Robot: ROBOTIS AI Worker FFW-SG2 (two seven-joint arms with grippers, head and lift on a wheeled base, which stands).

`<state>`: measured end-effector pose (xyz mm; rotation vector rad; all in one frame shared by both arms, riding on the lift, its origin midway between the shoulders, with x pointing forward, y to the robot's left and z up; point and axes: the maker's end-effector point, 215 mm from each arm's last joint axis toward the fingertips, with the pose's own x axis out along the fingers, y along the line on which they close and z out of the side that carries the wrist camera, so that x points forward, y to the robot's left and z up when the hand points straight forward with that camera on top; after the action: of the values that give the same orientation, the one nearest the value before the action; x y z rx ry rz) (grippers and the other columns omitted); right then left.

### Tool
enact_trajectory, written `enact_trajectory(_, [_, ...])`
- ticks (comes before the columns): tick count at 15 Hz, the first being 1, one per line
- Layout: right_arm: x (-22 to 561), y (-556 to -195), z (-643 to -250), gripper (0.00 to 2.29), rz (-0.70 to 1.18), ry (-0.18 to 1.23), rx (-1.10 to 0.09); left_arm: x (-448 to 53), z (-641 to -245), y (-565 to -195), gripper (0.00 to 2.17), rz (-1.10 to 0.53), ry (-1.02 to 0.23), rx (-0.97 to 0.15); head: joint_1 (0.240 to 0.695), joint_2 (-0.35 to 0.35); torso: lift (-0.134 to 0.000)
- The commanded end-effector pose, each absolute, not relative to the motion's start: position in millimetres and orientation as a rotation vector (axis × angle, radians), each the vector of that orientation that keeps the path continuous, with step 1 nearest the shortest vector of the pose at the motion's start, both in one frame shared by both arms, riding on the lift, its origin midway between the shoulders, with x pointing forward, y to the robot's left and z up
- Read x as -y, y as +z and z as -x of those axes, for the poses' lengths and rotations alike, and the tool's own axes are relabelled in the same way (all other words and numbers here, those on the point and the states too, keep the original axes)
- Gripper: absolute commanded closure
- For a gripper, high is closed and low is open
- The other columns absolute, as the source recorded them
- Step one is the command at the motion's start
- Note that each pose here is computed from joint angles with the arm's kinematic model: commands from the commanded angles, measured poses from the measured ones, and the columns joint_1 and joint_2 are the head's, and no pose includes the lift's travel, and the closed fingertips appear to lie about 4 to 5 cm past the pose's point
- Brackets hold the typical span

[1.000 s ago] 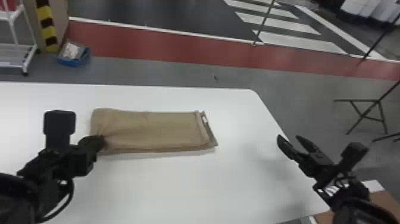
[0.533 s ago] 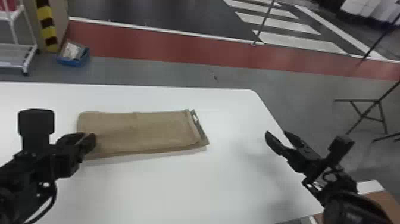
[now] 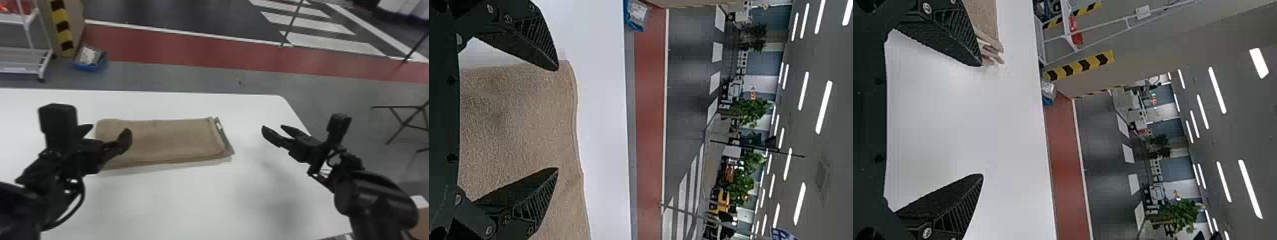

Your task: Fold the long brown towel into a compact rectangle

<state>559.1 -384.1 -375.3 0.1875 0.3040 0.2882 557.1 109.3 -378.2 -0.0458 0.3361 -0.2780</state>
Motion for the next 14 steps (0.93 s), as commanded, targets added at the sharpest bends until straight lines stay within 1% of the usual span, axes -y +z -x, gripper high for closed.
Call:
enact_trajectory(1, [349,-372,-582,0.26,-0.215,0.332,-0.371,-93,-558,-373,0.08,0.007,-0.294,-0.291,0.695,-0.269,-0.128])
enact_trajectory(2, [341,-379,-587,0.29,-0.218,0.318,-0.410,-89,-560,-366,0.09,0.001,-0.299,-0.248,0.695,-0.263,-0.128])
enact_trajectory(3, [331,-389,-589,0.29,-0.220,0.304,-0.443,-86,-559,-367,0.09,-0.014,-0.300,-0.235,0.695,-0.249,-0.128])
enact_trajectory(4, [325,-400,-589,0.29,-0.229,0.276,-0.475,-84,-560,-368,0.09,-0.023,-0.303,-0.233,0.695,-0.243,-0.128])
enact_trajectory(6, [314,-407,-591,0.35,-0.236,0.257,-0.501,-80,-560,-371,0.09,-0.034,-0.310,-0.235,0.695,-0.236,-0.128])
enact_trajectory(9, [295,-403,-602,0.35,-0.251,0.283,-0.503,-78,-560,-375,0.09,-0.036,-0.317,-0.237,0.695,-0.218,-0.128])
enact_trajectory(11, [283,-410,-606,0.35,-0.266,0.301,-0.544,-78,-559,-377,0.09,-0.043,-0.319,-0.241,0.695,-0.208,-0.128])
enact_trajectory(12, [276,-418,-605,0.40,-0.281,0.311,-0.585,-80,-559,-379,0.09,-0.041,-0.321,-0.245,0.695,-0.204,-0.128])
enact_trajectory(13, [271,-420,-608,0.47,-0.283,0.319,-0.598,-80,-559,-379,0.09,-0.031,-0.324,-0.247,0.695,-0.193,-0.128])
enact_trajectory(14, [267,-425,-609,0.47,-0.287,0.325,-0.608,-82,-560,-376,0.09,-0.026,-0.324,-0.241,0.695,-0.188,-0.128])
